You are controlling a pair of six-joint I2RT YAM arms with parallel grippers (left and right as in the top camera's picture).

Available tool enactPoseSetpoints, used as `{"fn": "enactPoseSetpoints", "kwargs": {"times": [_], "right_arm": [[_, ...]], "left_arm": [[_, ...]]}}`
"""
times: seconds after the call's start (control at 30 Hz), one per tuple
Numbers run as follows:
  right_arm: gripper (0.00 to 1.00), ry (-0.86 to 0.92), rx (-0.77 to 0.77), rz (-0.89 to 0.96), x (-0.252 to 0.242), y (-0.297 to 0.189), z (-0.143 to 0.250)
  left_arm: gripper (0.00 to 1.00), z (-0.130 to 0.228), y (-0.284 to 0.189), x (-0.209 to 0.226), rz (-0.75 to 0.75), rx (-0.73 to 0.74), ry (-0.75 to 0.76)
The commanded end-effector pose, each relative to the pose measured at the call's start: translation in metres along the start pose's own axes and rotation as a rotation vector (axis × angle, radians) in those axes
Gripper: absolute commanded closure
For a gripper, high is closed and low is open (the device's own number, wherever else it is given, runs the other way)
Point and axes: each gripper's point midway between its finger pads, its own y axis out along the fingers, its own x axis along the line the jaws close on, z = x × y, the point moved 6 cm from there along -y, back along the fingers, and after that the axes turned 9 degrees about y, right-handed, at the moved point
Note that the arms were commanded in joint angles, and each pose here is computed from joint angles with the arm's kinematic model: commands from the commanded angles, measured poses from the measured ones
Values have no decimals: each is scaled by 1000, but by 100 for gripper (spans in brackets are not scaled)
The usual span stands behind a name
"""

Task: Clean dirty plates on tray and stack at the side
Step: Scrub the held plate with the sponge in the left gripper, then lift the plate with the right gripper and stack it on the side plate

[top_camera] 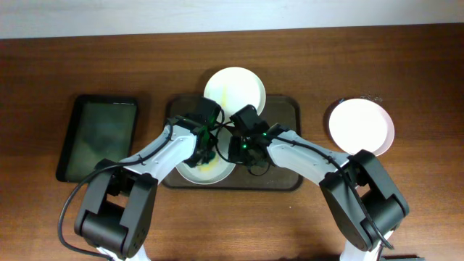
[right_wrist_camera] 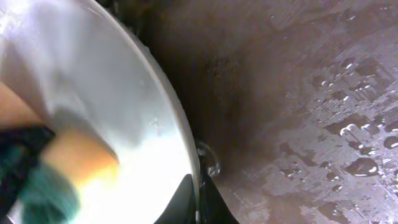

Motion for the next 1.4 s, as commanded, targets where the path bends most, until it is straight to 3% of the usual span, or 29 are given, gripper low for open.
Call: {"fn": "enactPoseSetpoints", "kwargs": {"times": [0.0, 0.07, 0.17, 0.3, 0.37, 0.47, 0.53, 0.63, 0.77, 0.97, 1.2, 1.37], "right_arm": [[96, -4, 11, 28, -4, 4, 3], [96, -3, 12, 30, -5, 4, 3], [96, -3, 13, 30, -5, 4, 4], [96, -3, 13, 30, -5, 4, 4], [96, -3, 17, 27, -4, 4, 4], [96, -1, 49, 27, -5, 3, 8], [96, -88, 130, -47, 3, 0, 18], [96, -150, 114, -84, 10, -17, 18], [96, -185, -124, 90, -7, -80, 5], [96, -217, -576, 398, -35, -173, -6], [96, -356, -1055, 669, -16, -222, 9], [96, -493, -1307, 918, -3, -257, 22]], "left_arm": [[100, -34, -3, 3, -62, -214, -72], [100, -42, -12, -8, -27, -234, -80], [100, -58, -45, -20, 27, -307, 35], [100, -78, -97, -5, -24, -497, 105], [100, -83, -114, 5, -90, -557, 210], [100, -70, -107, 4, -95, -439, 454], [100, -55, -99, -6, 28, -297, 688], [100, -55, -93, 3, 136, -159, 665], [100, -79, -87, 33, 132, -105, 563], [100, -82, -88, 32, 139, -120, 558], [100, -82, -87, 32, 139, -120, 558], [100, -82, -87, 32, 139, -119, 558]]}}
